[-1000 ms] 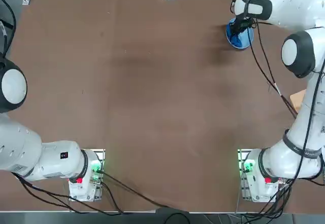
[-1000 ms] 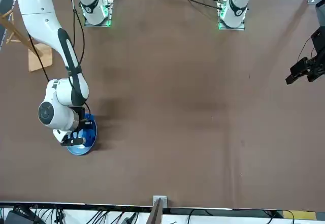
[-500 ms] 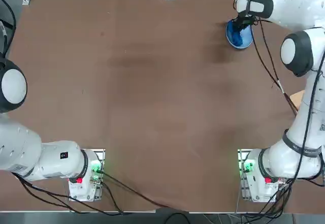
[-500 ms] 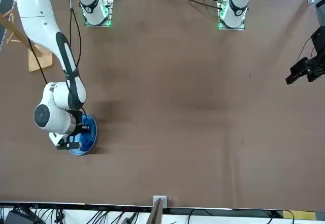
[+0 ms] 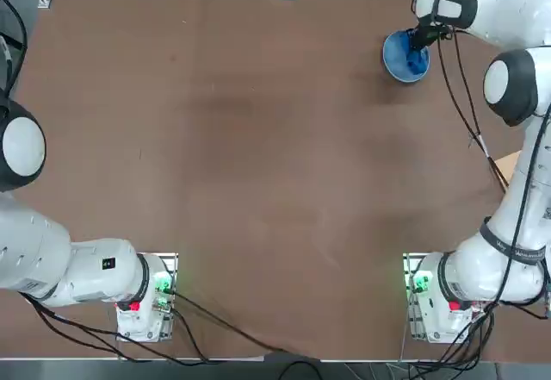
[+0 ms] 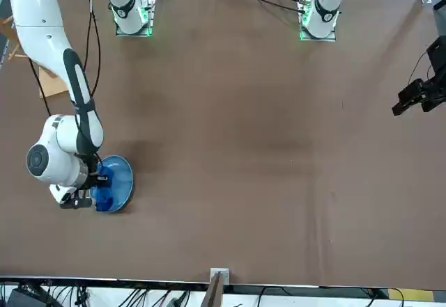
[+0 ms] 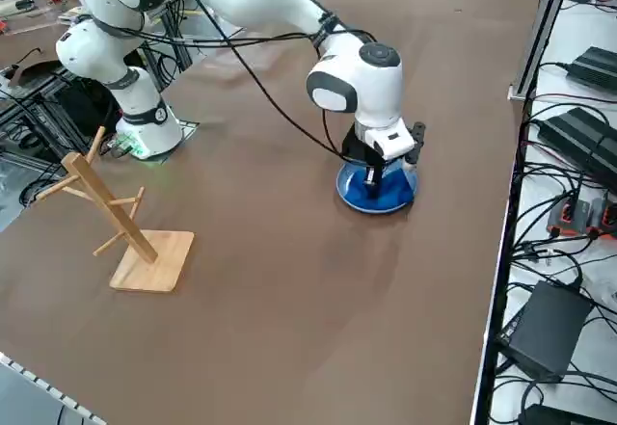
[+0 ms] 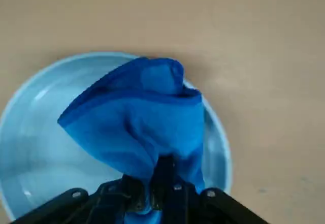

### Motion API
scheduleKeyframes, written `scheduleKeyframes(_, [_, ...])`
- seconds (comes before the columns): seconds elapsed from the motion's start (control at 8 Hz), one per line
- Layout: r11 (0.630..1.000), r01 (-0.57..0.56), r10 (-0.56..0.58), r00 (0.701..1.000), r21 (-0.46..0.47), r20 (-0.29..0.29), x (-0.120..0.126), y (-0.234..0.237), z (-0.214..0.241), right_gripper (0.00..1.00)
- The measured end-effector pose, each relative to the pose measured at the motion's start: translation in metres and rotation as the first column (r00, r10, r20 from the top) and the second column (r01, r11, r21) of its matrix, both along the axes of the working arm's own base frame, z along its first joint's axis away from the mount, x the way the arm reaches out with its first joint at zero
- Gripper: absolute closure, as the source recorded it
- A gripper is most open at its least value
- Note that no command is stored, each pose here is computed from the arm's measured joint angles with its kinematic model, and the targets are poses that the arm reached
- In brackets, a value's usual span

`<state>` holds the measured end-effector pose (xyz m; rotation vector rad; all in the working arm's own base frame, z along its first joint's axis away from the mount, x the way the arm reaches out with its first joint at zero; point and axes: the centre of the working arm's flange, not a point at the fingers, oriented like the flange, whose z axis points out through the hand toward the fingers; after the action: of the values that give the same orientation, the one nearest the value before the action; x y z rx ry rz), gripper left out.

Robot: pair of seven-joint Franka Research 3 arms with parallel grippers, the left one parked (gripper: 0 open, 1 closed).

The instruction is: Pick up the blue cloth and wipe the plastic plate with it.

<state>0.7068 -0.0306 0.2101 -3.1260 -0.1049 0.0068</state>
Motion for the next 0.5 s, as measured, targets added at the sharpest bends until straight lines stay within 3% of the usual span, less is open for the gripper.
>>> scheduleKeyframes(0.5, [1.000,-0.016,0.016,1.000,-0.006,-0.018,-0.0080,0.0026,-0.0023,0.94])
